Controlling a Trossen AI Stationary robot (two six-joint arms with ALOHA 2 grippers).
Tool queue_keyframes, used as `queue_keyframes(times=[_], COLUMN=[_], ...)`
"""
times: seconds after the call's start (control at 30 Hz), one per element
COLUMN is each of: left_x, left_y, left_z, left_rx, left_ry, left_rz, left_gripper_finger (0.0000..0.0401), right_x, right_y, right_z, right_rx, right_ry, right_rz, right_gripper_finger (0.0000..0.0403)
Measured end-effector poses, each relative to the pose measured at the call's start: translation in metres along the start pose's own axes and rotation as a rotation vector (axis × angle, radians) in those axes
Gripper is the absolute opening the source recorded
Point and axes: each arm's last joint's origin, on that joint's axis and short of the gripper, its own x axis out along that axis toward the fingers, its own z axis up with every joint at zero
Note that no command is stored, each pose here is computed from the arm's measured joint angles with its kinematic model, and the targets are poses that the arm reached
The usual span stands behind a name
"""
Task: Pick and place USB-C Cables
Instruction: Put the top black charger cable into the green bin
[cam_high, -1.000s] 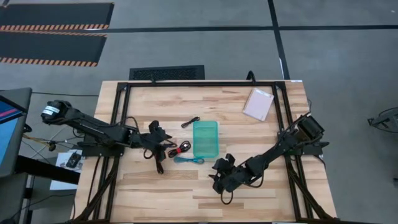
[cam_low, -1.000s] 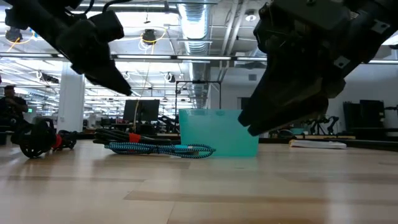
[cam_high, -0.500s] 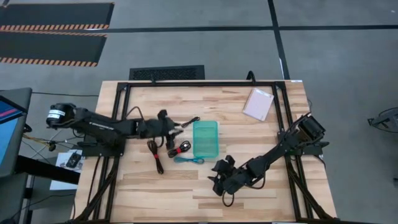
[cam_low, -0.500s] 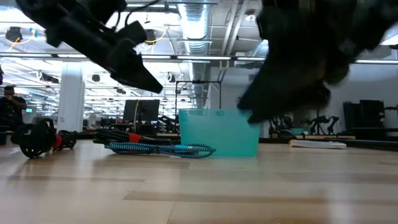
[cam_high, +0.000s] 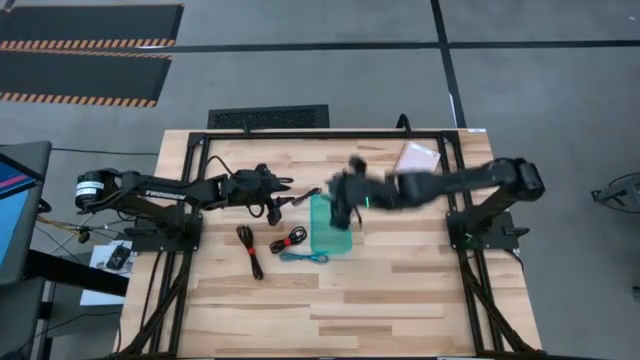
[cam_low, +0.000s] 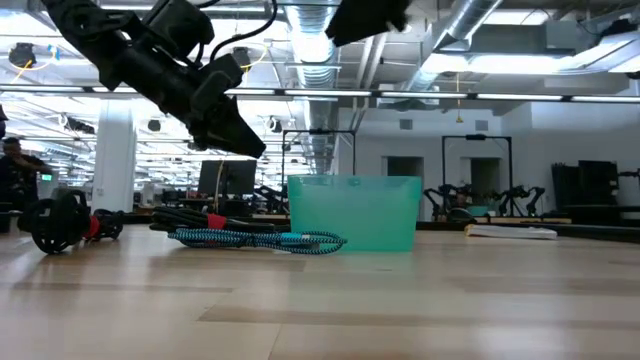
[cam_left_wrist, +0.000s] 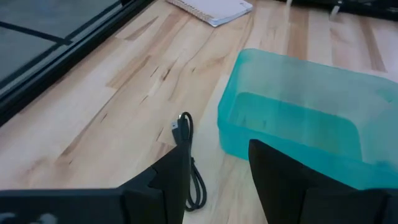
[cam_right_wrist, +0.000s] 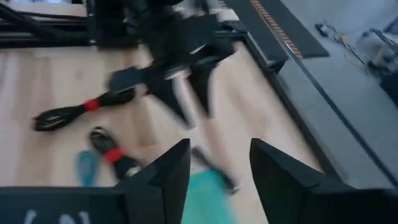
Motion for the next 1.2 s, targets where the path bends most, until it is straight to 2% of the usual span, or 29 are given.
queue_keyframes(times=[0.13,0.2,0.37,0.5,0.6,0.7,1.03,1.2], left_x=[0.0,0.0,0.0,0.0,0.0,0.0,0.0,0.0], left_y=[0.0,0.0,-0.001,-0.002,-0.002,-0.002,-0.002,-0.002], left_z=[-0.001,-0.001,-0.002,-0.002,-0.002,-0.002,-0.002,-0.003], left_rx=[0.002,0.005,0.031,0.042,0.042,0.035,0.035,0.035], left_ry=[0.006,0.012,0.021,0.023,0.025,0.029,0.028,0.032], left_rz=[0.001,-0.003,-0.045,-0.076,-0.082,-0.081,-0.076,-0.077], left_gripper_finger=[0.0151,0.0151,0.0151,0.0151,0.0151,0.0151,0.0151,0.0151], right_x=[0.027,0.045,0.096,0.13,0.146,0.156,0.192,0.202], right_y=[-0.056,-0.079,-0.107,-0.109,-0.112,-0.114,-0.087,-0.083], right_z=[0.004,-0.005,-0.037,-0.066,-0.076,-0.081,-0.096,-0.1], right_rx=[-0.061,-0.056,-0.014,-0.124,-0.161,-0.169,-0.224,-0.243], right_ry=[0.004,0.058,0.188,0.32,0.363,0.387,0.429,0.454], right_rz=[0.057,0.078,0.133,0.109,0.108,0.166,0.247,0.252], right_gripper_finger=[0.0166,0.0163,0.0178,0.0217,0.025,0.0271,0.0281,0.0281])
